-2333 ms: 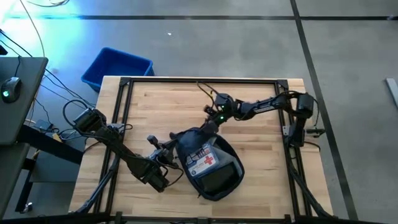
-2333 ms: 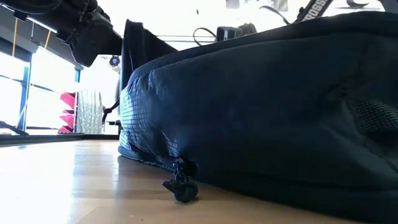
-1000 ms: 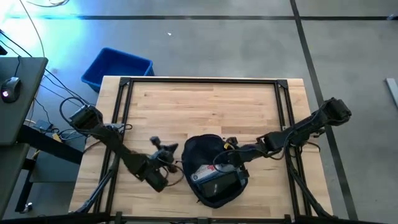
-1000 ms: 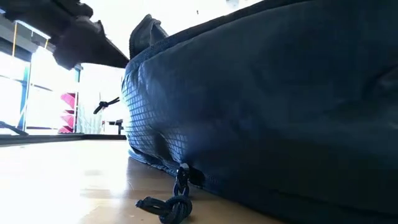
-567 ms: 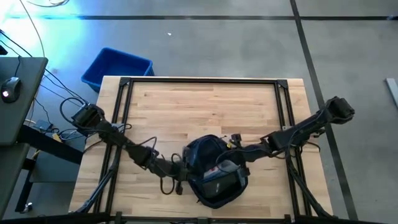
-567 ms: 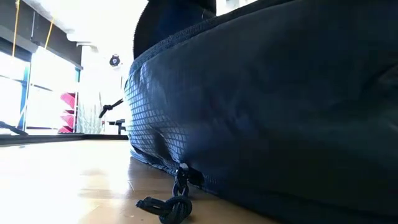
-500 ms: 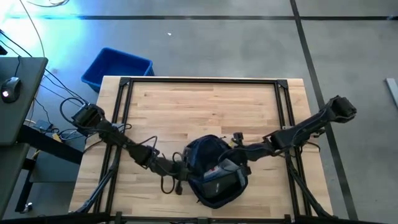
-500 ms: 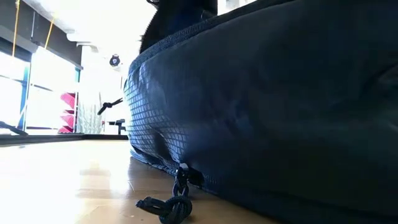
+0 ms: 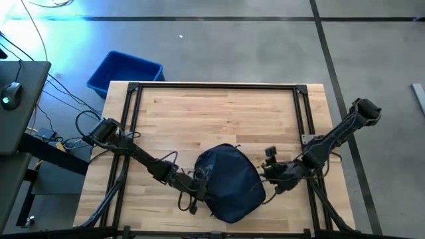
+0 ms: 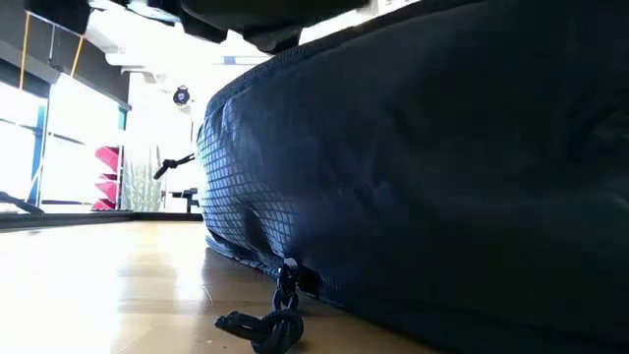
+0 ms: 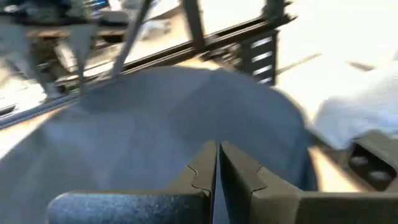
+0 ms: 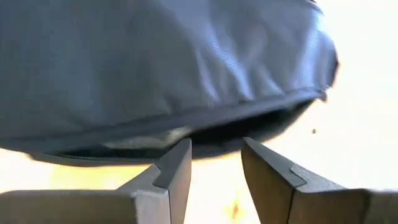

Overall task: Unpack backpack
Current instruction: Close the black backpack

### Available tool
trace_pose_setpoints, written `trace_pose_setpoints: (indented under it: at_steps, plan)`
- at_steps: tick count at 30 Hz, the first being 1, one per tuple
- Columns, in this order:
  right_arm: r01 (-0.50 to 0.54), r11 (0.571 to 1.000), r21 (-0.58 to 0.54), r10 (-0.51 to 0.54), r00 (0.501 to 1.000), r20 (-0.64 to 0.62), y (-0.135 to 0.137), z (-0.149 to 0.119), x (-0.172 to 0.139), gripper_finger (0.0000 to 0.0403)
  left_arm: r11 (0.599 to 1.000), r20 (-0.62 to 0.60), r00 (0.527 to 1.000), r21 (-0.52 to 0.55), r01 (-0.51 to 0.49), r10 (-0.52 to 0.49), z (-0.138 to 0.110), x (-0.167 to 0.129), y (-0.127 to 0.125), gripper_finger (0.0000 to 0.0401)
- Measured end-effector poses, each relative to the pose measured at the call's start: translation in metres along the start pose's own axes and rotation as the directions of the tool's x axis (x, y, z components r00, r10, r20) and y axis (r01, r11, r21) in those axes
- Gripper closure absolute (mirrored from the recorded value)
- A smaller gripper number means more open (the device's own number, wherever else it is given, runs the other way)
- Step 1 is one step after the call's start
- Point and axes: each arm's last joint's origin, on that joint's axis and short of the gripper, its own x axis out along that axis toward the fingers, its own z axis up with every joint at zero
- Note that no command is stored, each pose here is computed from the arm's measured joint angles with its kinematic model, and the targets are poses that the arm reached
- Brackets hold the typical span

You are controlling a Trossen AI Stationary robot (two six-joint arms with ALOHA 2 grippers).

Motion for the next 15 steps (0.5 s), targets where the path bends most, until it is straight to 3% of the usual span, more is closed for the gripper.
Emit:
trace_pose_setpoints:
  at_steps: [5,8,10,13,15]
  plan:
    - [-0.055,0.998,-0.015,0.057,0.978,0.2,0.018,0.039,-0.028,0.0275,0.97,-0.132,0.968,0.147,-0.193,0.213,0.023,-0.028,-0.006,0.0401]
    - [-0.176,0.984,-0.026,0.176,0.94,0.293,0.037,0.062,-0.025,0.0276,0.93,-0.198,0.912,0.152,-0.333,0.359,0.028,-0.041,0.012,0.0401]
    - [-0.31,0.95,-0.031,0.304,0.904,0.3,0.054,0.069,-0.01,0.0283,0.943,-0.219,0.918,0.105,-0.316,0.331,0.027,-0.038,0.032,0.0401]
    - [-0.523,0.852,0.021,0.504,0.831,0.233,0.081,0.068,0.019,0.0303,0.975,-0.24,0.946,0.015,-0.223,0.22,0.016,-0.029,0.068,0.0401]
    - [-0.602,0.794,0.082,0.584,0.794,0.171,0.098,0.064,0.039,0.0321,0.971,-0.292,0.929,-0.006,-0.237,0.225,0.002,-0.023,0.093,0.0401]
